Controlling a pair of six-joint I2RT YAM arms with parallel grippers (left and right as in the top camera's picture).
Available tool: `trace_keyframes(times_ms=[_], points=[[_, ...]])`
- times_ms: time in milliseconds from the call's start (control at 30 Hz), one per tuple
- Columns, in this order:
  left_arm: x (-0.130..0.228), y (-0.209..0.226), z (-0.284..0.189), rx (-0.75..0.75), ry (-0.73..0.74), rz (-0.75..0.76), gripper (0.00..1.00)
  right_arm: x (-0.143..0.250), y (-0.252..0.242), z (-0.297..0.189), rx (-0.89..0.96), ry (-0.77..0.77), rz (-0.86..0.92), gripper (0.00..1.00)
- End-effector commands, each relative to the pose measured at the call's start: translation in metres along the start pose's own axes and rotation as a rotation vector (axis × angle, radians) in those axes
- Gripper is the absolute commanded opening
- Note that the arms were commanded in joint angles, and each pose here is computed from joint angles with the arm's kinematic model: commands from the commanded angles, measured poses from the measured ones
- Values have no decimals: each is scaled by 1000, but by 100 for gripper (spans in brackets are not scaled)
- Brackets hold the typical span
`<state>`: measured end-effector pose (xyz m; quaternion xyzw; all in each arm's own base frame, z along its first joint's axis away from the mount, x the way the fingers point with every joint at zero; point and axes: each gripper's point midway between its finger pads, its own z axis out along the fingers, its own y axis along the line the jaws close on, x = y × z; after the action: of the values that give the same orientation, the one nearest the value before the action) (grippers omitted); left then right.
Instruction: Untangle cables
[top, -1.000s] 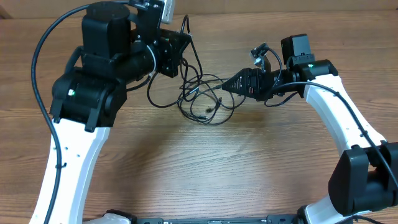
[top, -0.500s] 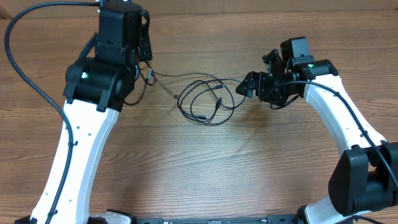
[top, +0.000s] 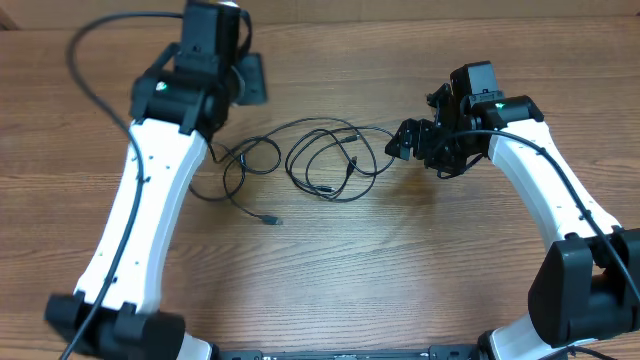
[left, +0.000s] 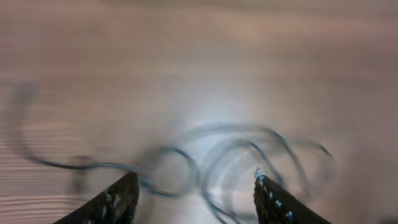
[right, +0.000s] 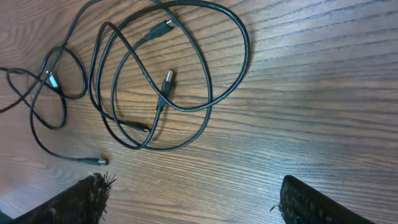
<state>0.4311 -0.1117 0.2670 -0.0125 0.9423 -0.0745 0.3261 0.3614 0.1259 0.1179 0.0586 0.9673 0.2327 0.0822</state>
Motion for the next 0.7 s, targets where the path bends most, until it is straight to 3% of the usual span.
trace_keyframes(times_ms=[0,400,667], points=[[39,-60,23,291,201,23,57,0,-1,-3,9,-6,2,87],[131,-110,122,330,568,-88,62,7,-21,-4,119,13,26,88],[169,-124,173,302,678,-220,61,9,-22,-4,121,21,29,89]])
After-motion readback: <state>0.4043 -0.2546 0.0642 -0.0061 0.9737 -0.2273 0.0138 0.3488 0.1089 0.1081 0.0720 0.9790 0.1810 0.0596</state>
